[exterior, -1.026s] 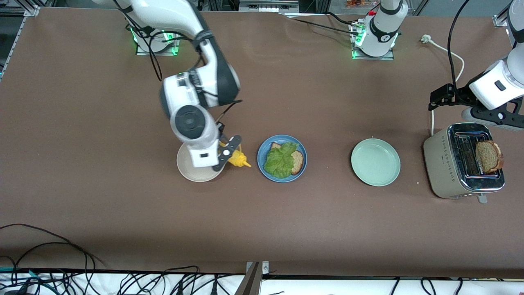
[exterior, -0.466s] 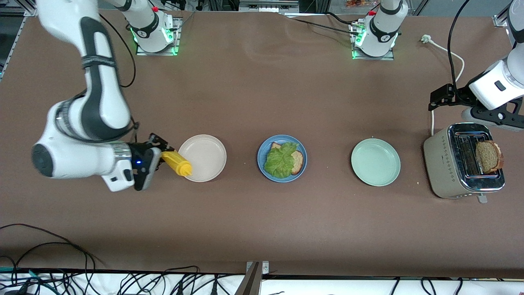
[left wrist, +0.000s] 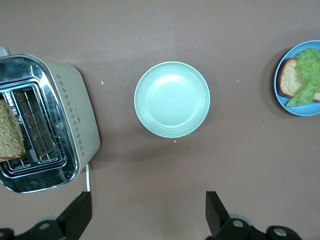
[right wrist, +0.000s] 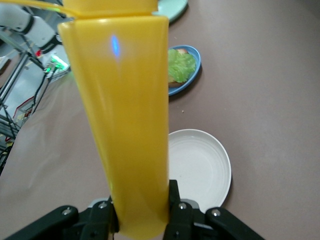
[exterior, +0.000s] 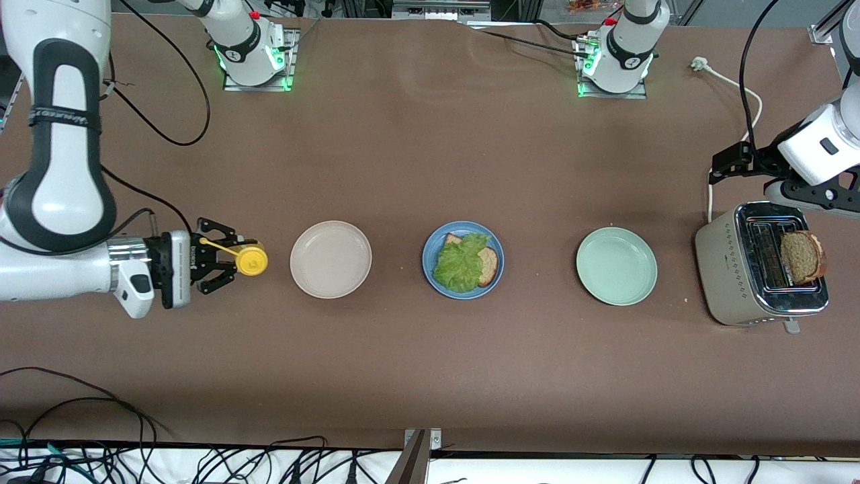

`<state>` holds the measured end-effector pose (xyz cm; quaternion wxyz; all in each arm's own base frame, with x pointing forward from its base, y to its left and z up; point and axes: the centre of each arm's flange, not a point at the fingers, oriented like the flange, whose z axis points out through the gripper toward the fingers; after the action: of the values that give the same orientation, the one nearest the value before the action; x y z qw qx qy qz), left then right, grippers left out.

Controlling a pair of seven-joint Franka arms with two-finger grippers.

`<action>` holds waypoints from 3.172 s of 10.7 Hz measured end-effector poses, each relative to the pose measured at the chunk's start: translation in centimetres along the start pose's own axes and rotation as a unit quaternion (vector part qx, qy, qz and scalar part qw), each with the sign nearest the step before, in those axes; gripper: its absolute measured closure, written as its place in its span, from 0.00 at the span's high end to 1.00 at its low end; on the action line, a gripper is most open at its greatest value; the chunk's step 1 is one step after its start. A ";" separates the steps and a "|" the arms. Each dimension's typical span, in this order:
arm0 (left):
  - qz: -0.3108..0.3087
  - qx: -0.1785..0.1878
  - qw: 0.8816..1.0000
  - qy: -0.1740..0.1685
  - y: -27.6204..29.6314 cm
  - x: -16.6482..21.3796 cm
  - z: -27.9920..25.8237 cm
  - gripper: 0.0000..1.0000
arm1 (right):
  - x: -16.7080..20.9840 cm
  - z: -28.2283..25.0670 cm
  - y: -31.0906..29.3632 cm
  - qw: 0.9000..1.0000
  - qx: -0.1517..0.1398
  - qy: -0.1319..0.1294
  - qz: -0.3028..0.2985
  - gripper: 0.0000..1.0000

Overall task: Make sandwich in blue plate with both arms
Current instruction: 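Lower the mustard bottle onto the table with the right gripper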

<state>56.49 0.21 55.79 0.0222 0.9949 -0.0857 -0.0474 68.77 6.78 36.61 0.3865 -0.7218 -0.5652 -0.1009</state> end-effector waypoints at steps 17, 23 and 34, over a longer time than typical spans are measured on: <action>-0.003 0.000 1.000 -0.001 -0.3 0.1 0.1 1.00 | -24.2 12.7 9.8 0.942 0.003 0.229 -0.245 0.37; -0.003 0.000 1.000 -0.001 -0.3 0.1 0.2 1.00 | -26.0 14.4 10.5 0.942 -0.008 0.221 -0.251 0.37; -0.003 0.000 1.000 0.001 -0.3 0.1 -0.1 1.00 | -31.4 3.5 8.4 0.980 -0.008 0.110 -0.165 1.00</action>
<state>56.69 0.53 55.87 0.0222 0.9953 -0.0829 -0.0459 64.52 -14.57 12.15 0.4189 -0.6062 -0.6295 -0.2465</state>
